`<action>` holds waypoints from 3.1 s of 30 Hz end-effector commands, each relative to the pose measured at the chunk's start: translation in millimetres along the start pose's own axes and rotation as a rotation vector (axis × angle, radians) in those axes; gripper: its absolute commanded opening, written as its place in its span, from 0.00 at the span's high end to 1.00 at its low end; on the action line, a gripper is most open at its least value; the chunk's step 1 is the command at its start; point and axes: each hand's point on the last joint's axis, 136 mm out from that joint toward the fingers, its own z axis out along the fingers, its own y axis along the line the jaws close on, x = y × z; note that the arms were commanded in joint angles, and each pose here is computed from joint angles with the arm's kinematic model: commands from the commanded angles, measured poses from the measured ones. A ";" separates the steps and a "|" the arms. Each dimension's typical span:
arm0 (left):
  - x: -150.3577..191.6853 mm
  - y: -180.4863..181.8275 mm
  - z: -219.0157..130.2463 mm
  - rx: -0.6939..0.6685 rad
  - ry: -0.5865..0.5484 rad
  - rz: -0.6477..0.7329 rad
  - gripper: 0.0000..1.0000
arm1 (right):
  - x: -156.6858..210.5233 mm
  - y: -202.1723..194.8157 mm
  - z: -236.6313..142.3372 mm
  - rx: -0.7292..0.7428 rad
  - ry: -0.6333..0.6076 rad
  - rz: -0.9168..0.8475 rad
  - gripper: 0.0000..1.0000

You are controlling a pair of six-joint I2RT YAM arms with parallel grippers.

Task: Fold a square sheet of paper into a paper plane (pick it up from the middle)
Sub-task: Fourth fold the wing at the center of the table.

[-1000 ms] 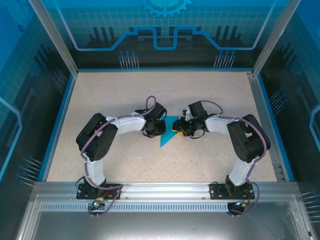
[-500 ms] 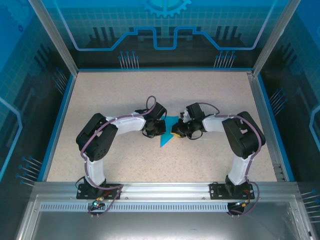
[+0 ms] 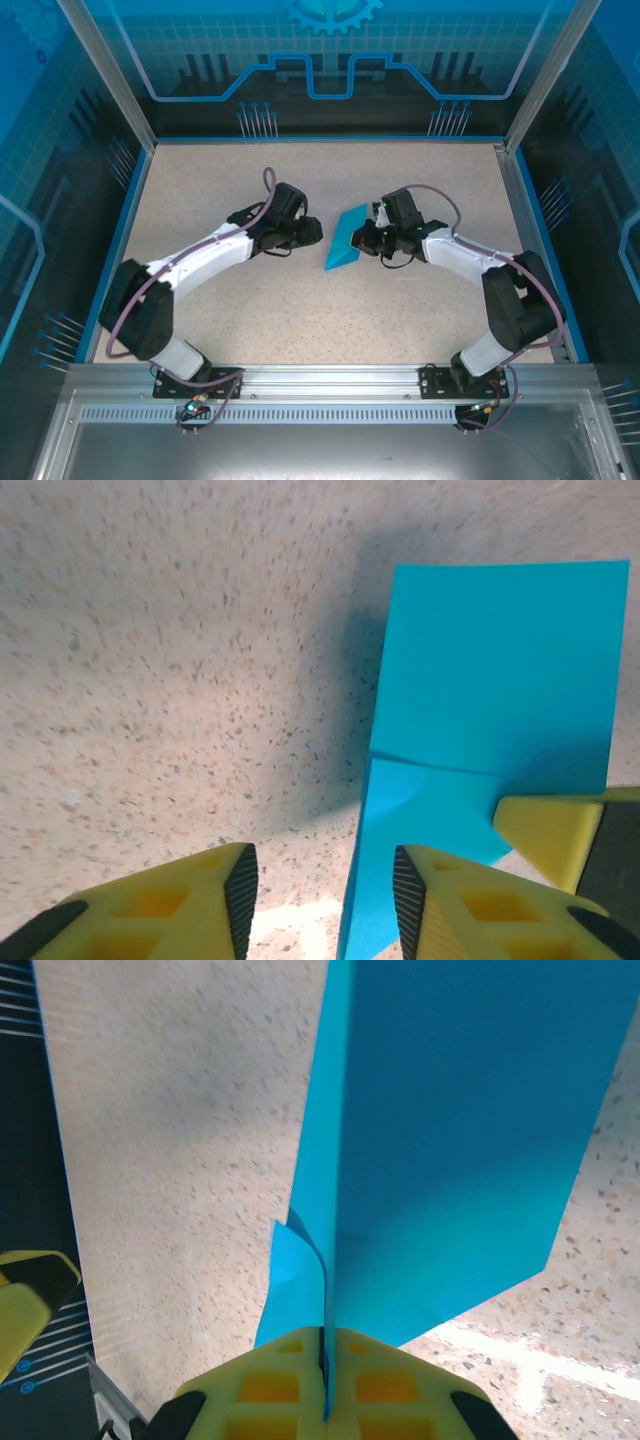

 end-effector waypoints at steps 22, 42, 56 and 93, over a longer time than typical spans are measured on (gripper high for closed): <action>64.2 -7.0 35.0 0.259 -0.147 0.590 0.21 | 21.7 -19.4 44.4 0.214 -0.028 0.366 0.99; 84.5 -18.9 71.6 0.323 -0.230 0.850 0.56 | 28.6 -13.6 45.6 0.244 0.058 0.469 1.00; 90.8 -8.6 77.7 0.305 -0.221 0.839 0.66 | 29.1 -13.4 45.4 0.215 0.096 0.538 0.96; 96.0 -6.4 83.7 0.302 -0.184 0.839 0.83 | 7.9 -13.5 39.0 0.137 0.259 0.367 0.56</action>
